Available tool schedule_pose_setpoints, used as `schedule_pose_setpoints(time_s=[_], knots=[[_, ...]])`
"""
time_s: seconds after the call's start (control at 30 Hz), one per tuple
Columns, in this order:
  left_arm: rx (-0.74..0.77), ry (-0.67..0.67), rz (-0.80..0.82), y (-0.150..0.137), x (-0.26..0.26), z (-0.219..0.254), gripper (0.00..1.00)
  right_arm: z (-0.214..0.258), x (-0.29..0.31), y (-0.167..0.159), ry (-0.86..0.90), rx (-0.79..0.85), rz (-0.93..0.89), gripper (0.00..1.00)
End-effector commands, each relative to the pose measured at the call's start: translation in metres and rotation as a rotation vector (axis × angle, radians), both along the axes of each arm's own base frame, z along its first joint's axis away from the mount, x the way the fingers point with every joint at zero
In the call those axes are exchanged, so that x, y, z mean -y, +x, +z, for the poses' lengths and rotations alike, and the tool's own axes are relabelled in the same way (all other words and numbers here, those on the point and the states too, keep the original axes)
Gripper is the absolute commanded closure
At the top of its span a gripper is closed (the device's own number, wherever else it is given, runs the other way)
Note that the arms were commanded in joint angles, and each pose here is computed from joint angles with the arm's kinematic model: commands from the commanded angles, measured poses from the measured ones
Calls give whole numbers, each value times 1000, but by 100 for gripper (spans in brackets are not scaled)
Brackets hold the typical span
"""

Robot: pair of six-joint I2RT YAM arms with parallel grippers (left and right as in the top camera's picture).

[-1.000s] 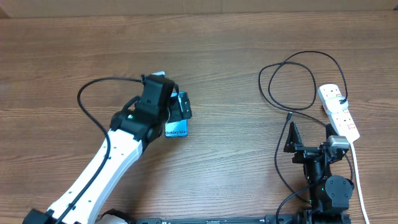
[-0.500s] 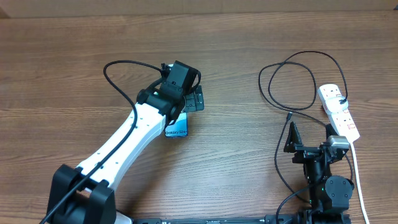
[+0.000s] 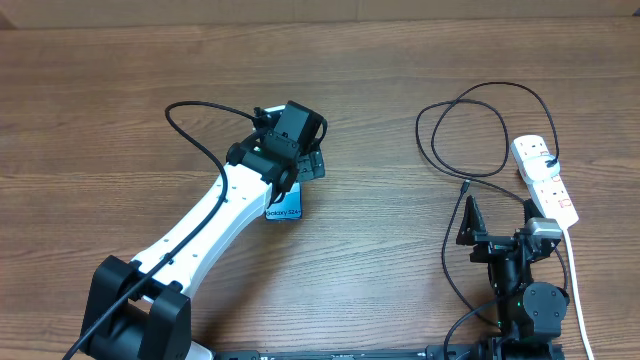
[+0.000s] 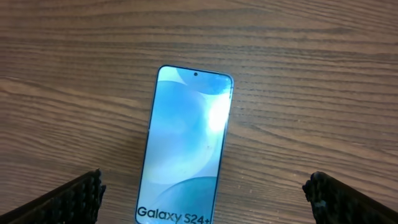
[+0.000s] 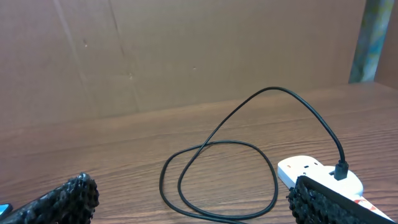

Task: Plug charger to phone and switch on socket
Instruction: 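Lower the left gripper onto the phone's long edges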

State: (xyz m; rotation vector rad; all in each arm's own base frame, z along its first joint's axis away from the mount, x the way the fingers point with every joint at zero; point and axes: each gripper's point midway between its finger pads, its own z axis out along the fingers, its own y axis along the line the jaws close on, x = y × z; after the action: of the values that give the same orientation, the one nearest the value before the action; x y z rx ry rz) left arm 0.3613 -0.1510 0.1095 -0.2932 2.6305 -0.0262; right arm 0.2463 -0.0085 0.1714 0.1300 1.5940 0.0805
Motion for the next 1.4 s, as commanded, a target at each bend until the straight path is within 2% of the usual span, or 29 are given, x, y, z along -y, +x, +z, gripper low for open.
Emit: schedule_pose_setpoints(time_s=[0.0,0.23,0.7,0.9,1.07,1.17,1.27,1.37], knots=[[18,17,17,3,2,7,0,-2,1,0,-4,1,-1,0],[19,65,9,-3,1,7,0,-2,1,0,-4,1,-1,0],[64,22,0,3,19,10,0,-2,1,0,-4,1,-1,0],[-20,76,-1,-2,17,-22,0,-2,1,0,-4,1,-1,0],[-92,129,66,-9,7,-50,0,-2,1,0,-4,1,-1,0],[-108,116,17,-8,9,-51,1,-2,1,0,-4,1,-1,0],[-153,48,-131,-8,24,-55,0,-2,1,0,-4,1,-1,0],[-205,-22,-159,-10,23,-58,0,-2,1,0,-4,1,-1,0]])
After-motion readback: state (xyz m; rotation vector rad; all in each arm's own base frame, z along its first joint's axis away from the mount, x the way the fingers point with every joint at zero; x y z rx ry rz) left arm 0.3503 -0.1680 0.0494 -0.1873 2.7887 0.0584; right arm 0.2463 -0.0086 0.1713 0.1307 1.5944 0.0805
